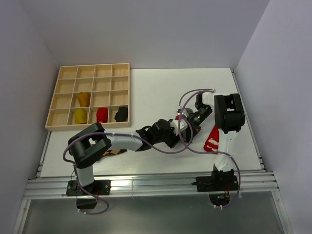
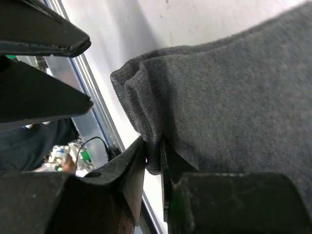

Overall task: Roll the socks
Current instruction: Roll the sock at the center of the board.

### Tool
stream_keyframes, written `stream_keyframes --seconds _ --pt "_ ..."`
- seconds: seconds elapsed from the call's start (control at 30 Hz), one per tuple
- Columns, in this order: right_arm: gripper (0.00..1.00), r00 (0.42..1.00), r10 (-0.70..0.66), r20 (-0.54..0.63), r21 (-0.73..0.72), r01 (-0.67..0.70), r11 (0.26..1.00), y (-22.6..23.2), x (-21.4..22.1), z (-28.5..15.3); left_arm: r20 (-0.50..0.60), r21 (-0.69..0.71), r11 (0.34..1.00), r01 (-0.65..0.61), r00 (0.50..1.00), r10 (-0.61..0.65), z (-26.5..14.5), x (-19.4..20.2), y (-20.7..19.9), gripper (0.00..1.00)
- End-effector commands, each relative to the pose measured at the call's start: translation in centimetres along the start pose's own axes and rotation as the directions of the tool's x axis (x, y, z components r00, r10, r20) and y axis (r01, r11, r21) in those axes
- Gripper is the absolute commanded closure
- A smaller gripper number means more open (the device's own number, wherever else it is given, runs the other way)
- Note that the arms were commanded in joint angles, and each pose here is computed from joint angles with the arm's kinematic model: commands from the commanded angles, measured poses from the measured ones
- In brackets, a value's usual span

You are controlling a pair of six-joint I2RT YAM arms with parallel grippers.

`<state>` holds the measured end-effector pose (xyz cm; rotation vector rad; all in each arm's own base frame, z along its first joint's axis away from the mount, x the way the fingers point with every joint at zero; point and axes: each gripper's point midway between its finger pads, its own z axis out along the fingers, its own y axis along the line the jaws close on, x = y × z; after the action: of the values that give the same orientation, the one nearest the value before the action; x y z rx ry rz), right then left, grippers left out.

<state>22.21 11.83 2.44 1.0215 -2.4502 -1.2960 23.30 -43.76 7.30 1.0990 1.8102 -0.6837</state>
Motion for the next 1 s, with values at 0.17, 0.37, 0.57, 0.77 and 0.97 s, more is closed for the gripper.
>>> stream_keyframes --seconds 0.17,0.37,0.57,0.77,0.97 --pt "0.76 0.992 0.126 0.003 -0.015 -0.126 0.992 0.3 0.4 -0.9 0.069 -0.010 0.998 -0.065 0.995 0.065 2.1 -2.5 0.4 0.40" --pt "0.77 0.987 0.159 0.005 -0.004 -0.159 0.987 -0.1 0.4 -0.8 0.082 -0.068 0.996 -0.062 0.994 0.067 3.1 -2.6 1.4 0.43" --pt "0.77 0.985 0.174 0.017 0.026 -0.175 0.984 -0.6 0.1 -0.9 0.076 -0.069 0.996 -0.062 0.995 0.067 3.8 -2.2 1.4 0.55" --pt "0.74 0.979 0.196 0.046 0.085 -0.200 0.976 -1.5 -0.3 -1.0 0.072 -0.046 0.998 -0.046 0.996 0.049 4.4 -1.3 0.9 0.68" --pt "0.73 0.973 0.217 0.078 0.161 -0.228 0.960 -2.9 -0.9 -1.3 0.082 -0.033 0.999 0.007 0.997 -0.004 4.6 -1.1 0.6 0.66"
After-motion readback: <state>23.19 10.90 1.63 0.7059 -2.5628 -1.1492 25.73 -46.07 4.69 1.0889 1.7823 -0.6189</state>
